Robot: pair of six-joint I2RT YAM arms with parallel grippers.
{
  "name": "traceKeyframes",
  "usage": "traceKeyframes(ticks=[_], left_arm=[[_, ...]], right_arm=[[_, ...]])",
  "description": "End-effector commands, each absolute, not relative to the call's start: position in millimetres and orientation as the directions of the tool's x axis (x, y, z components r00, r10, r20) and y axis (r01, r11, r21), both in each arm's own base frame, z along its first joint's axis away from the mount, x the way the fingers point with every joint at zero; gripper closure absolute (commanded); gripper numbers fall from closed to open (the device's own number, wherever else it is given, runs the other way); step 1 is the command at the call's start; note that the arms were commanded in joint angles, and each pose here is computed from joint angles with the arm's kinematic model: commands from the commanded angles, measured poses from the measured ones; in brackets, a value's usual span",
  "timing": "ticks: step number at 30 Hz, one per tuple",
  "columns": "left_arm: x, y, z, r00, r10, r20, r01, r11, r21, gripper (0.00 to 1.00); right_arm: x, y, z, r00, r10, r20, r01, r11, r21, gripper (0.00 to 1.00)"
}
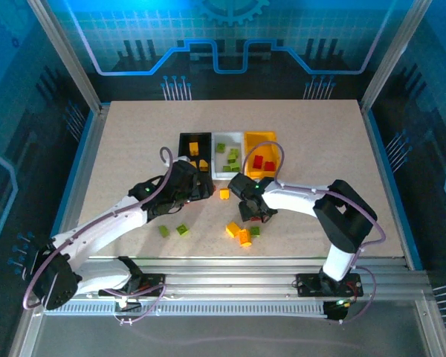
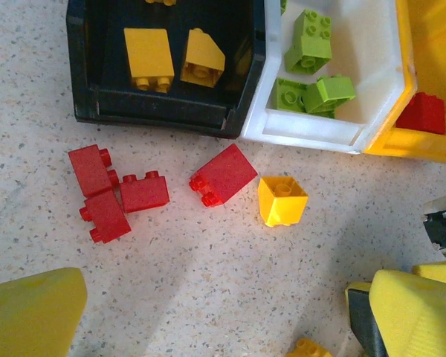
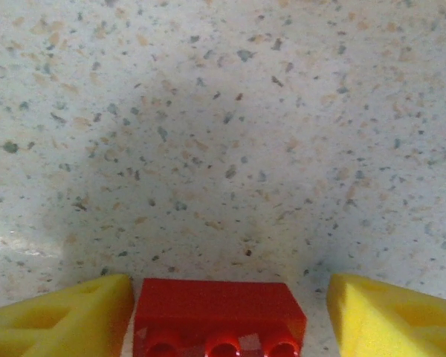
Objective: Sort the legos into containers by color
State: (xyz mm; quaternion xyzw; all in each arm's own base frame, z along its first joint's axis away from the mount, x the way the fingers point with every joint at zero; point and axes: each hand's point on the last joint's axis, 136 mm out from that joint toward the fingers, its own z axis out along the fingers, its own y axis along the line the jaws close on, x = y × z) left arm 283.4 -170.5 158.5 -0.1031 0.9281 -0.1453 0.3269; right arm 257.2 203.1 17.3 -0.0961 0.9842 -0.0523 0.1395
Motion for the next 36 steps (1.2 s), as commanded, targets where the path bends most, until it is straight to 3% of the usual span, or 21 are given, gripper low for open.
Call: traceKeyframes(ticks=[1,11,18,24,33,36], left_arm=[[279.0,-157.0,156.8,-0.755,-0.302,-0.582,-0.129,0.939,-0.32,0.01],[272.5,-142.9,151.6,-0.749,-0.335,-0.572,-0.167,0.93,-0.327,0.01],[263.7,-141.4,133.6,-0.776,-0.335,-0.535,-0.181,0.93,-0.32,0.01],[258.0,-144.7,123.1,-0.798,-0.328,-0.505,-0.175,0.929,-0.326,0.01],[255.9,-157.1,117.9,-0.835,-0.286,-0.47,-0.131,0.933,-0.336,0.01],[254.9,-164.6,115.5,-0.853,-0.254,-0.457,-0.099,0.937,-0.336,0.01]], right_arm=[[240.9,189.5,1.1,-0.966,-0.164,-0.2,-0.139,0.981,-0.133,0.37],[263.5,184.4,52.6,-0.927,-0.089,-0.364,-0.084,0.996,-0.029,0.54],[314.0,170.8,137.4,-0.843,-0.005,-0.538,-0.046,0.997,0.062,0.55],[379.1,169.5,154.5,-0.815,0.041,-0.578,0.011,0.998,0.055,0.55],[460.8,162.7,119.5,-0.853,0.077,-0.517,0.116,0.992,-0.043,0.5],[473.5,167.0,118.5,-0.853,0.084,-0.515,0.109,0.994,-0.018,0.36]])
